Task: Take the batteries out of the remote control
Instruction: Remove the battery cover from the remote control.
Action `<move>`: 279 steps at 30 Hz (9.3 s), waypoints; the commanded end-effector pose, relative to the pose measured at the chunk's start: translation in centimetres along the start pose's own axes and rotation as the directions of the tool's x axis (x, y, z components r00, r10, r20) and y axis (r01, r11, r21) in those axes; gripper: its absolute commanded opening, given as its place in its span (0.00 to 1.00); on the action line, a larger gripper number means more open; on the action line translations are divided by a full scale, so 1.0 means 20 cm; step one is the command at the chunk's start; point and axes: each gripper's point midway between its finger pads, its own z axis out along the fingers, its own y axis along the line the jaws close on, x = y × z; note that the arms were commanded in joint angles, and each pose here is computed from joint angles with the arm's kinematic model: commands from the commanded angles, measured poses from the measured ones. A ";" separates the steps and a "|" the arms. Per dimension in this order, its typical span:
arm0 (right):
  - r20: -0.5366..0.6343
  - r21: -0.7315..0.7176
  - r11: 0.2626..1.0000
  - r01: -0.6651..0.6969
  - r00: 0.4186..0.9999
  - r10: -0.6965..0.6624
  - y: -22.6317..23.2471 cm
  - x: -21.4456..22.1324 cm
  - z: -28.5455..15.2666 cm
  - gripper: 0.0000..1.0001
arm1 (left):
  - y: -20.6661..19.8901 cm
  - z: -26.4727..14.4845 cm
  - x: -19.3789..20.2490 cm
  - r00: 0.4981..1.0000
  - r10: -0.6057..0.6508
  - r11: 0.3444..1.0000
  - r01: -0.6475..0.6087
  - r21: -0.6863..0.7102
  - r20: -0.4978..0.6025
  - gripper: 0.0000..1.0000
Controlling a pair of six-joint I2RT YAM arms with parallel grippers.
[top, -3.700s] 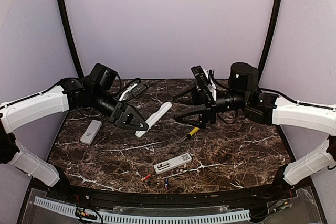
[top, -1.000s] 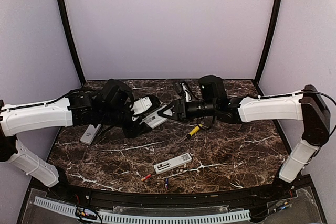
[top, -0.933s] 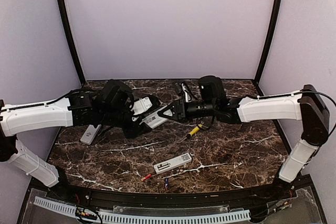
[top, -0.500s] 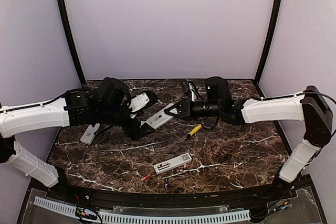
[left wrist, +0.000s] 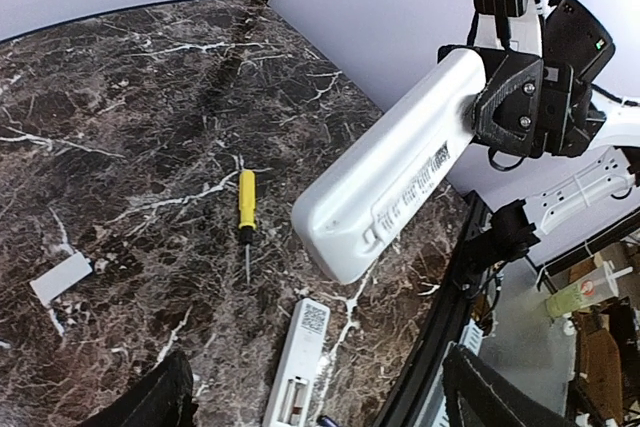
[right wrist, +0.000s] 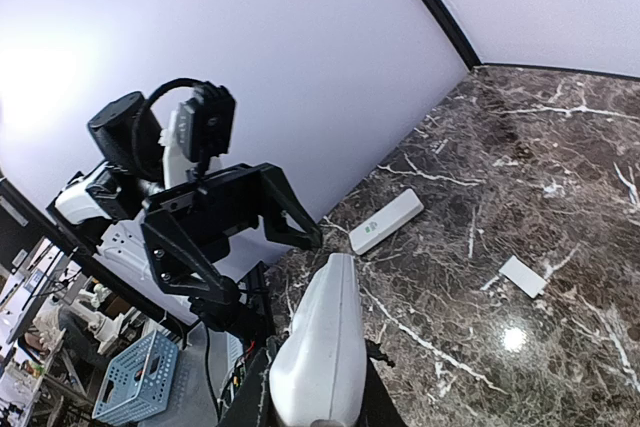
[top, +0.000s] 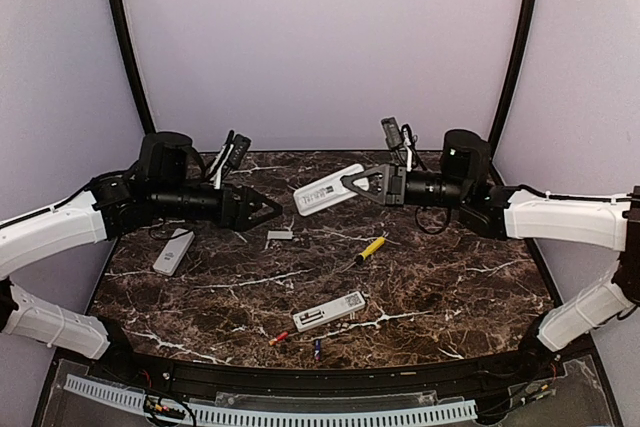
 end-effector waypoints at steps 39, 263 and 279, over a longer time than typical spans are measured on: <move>0.067 -0.211 0.961 0.180 0.983 -0.169 0.27 -0.04 0.02 0.00 | -0.12 0.08 0.01 0.983 -0.178 0.963 0.181 0.199 -0.035 0.37; 0.058 0.004 0.985 0.174 0.983 -0.174 0.00 0.05 0.11 0.00 | -0.06 0.15 0.01 0.953 -0.300 0.917 0.300 0.264 -0.042 0.58; 0.043 -0.037 0.982 0.185 0.982 -0.184 0.04 0.07 0.14 0.00 | -0.02 0.18 0.04 0.945 -0.321 0.918 0.326 0.224 -0.059 0.51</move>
